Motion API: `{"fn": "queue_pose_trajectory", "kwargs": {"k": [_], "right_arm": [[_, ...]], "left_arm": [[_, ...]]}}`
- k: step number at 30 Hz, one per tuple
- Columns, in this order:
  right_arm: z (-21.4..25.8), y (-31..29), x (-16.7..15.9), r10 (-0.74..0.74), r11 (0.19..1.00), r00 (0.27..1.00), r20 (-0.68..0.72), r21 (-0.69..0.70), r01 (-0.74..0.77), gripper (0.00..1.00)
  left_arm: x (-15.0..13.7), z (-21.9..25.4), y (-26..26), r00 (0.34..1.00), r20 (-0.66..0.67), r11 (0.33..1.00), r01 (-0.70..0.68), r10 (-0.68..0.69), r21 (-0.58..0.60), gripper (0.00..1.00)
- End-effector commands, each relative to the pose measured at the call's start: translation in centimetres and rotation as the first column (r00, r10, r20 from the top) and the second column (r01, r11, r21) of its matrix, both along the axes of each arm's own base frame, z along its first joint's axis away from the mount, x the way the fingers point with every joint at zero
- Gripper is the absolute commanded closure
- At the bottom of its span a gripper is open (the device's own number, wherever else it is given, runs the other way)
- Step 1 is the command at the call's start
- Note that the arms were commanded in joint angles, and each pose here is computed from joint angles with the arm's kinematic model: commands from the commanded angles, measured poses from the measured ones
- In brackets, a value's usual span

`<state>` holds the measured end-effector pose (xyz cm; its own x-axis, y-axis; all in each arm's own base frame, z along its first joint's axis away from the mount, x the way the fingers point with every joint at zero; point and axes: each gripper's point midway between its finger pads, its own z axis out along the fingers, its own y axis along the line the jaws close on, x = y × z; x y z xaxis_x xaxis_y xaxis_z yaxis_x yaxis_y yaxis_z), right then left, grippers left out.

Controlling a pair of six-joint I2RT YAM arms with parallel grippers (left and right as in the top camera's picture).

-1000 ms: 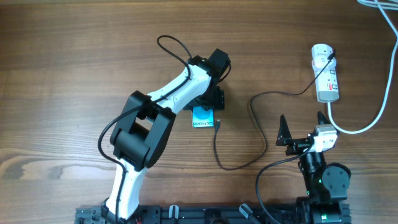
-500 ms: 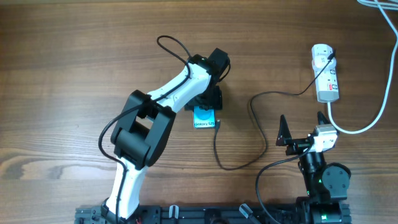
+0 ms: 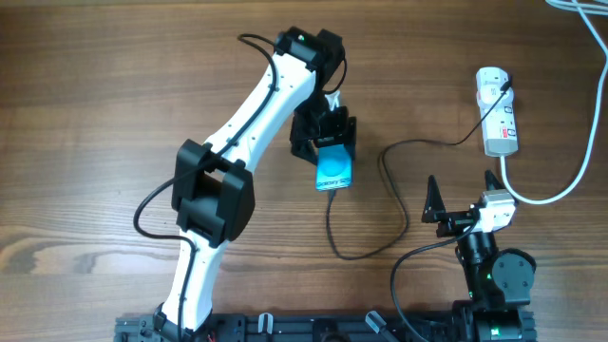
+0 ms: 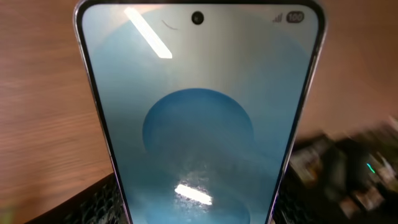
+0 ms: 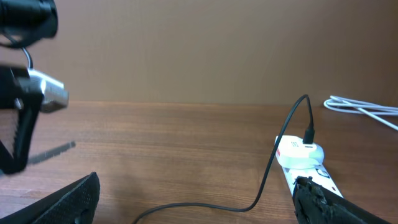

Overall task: Plug charger to phone and switch on socket
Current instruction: 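Lift the phone with the left gripper and raise it upright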

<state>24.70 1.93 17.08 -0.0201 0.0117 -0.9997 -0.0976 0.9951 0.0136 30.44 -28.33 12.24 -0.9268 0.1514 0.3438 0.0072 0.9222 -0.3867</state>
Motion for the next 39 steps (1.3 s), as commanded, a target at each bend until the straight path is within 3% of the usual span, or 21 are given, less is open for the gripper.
{"fn": "queue_pose_trajectory", "kwargs": {"k": [1,4,7,9,16,31,39], "right_arm": [[0.2,-0.1,0.0,-0.009,1.000,1.000,0.009,-0.012,0.009,0.00],[0.1,-0.1,0.0,-0.009,1.000,1.000,0.009,-0.012,0.009,0.00],[0.1,-0.1,0.0,-0.009,1.000,1.000,0.009,-0.012,0.009,0.00],[0.1,-0.1,0.0,-0.009,1.000,1.000,0.009,-0.012,0.009,0.00],[0.2,-0.1,0.0,-0.009,1.000,1.000,0.009,-0.012,0.009,0.00],[0.1,-0.1,0.0,-0.009,1.000,1.000,0.009,-0.012,0.009,0.00],[0.2,-0.1,0.0,-0.009,1.000,1.000,0.009,-0.012,0.009,0.00]], "left_arm": [[-0.9,5.6,-3.3,0.996,-0.087,0.945,-0.021,-0.008,-0.326,0.23],[-0.6,9.1,-4.5,0.982,-0.190,0.855,-0.115,0.020,-0.506,0.24],[0.3,11.7,-4.6,0.963,-0.267,0.764,-0.200,0.037,-0.614,0.27],[0.9,13.2,-4.5,0.951,-0.307,0.704,-0.247,0.043,-0.666,0.30],[3.8,17.2,-2.3,0.908,-0.413,0.513,-0.387,0.068,-0.766,0.29],[8.8,17.5,5.1,0.859,-0.448,0.431,-0.513,0.249,-0.742,0.30],[10.0,17.5,7.3,0.842,-0.450,0.402,-0.538,0.297,-0.741,0.29]]}}
